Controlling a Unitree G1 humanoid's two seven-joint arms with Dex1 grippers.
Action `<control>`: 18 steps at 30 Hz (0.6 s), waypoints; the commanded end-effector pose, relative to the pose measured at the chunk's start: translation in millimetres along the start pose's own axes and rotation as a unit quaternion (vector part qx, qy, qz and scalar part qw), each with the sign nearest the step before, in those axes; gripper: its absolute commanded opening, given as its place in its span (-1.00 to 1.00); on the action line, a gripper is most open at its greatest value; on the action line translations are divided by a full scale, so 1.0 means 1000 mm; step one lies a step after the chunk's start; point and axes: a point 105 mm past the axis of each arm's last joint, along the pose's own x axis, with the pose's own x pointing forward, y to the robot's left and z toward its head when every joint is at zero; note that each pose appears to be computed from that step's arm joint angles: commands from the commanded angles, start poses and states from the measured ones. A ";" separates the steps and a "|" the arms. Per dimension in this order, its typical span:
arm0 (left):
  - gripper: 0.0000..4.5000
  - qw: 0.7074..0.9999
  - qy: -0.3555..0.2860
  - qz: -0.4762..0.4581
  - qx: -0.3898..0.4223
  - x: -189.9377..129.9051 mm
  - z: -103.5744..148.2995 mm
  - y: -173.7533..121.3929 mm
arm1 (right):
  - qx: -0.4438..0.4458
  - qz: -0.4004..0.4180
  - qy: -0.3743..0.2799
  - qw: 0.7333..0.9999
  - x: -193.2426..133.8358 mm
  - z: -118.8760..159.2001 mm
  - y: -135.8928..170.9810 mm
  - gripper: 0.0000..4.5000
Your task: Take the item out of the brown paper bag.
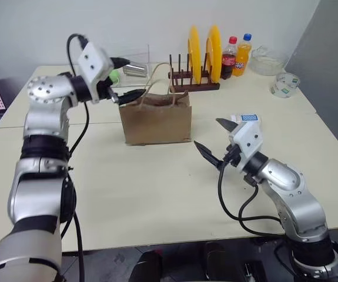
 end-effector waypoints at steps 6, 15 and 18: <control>1.00 0.982 0.043 0.171 -0.071 -0.047 -0.020 -0.059 | 0.013 -0.107 -0.059 0.992 -0.029 0.005 -0.004 1.00; 1.00 0.970 0.073 0.192 -0.130 -0.072 -0.042 -0.135 | 0.042 -0.153 -0.101 0.982 -0.037 0.010 -0.005 1.00; 1.00 0.965 0.072 0.198 -0.156 -0.066 -0.047 -0.139 | 0.046 -0.139 -0.105 0.984 -0.033 0.013 -0.001 1.00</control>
